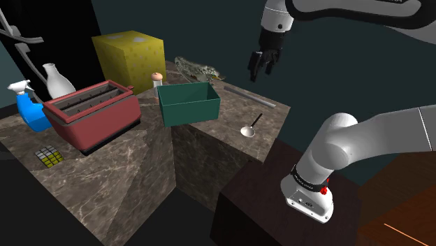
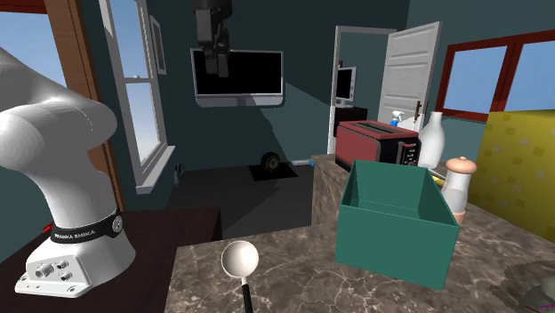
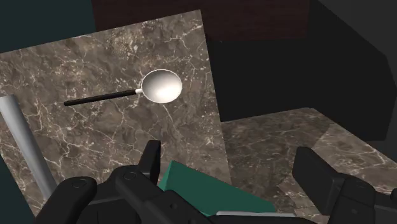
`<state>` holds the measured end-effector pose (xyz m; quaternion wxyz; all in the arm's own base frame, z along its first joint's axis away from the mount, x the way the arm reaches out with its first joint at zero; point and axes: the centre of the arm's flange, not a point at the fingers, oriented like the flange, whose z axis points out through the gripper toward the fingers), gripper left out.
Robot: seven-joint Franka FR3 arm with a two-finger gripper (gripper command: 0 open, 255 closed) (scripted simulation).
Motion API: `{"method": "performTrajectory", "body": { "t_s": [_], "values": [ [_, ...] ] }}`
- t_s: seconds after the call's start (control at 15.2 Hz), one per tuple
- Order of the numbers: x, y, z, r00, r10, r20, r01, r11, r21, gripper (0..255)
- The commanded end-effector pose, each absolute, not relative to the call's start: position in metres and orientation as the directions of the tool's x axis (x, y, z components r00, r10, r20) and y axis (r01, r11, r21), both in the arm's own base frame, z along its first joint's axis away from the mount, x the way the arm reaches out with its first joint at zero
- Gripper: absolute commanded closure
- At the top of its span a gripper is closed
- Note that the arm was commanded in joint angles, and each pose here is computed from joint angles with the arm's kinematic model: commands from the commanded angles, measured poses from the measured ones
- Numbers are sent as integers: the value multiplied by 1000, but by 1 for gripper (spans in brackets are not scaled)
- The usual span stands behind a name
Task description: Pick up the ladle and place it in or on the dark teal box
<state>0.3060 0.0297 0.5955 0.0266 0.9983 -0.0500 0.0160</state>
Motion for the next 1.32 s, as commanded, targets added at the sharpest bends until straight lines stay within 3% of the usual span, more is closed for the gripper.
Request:
{"method": "performTrajectory", "body": {
  "t_s": [0.0, 0.59, 1.25],
  "values": [
    [306, 30, 595, 994, -99, 35, -101, -994, 51, 0],
    [338, -25, 497, 887, -456, 76, -459, -888, 22, 0],
    [354, -95, 387, 622, -776, 105, -779, -627, -25, 0]
  ]
}}
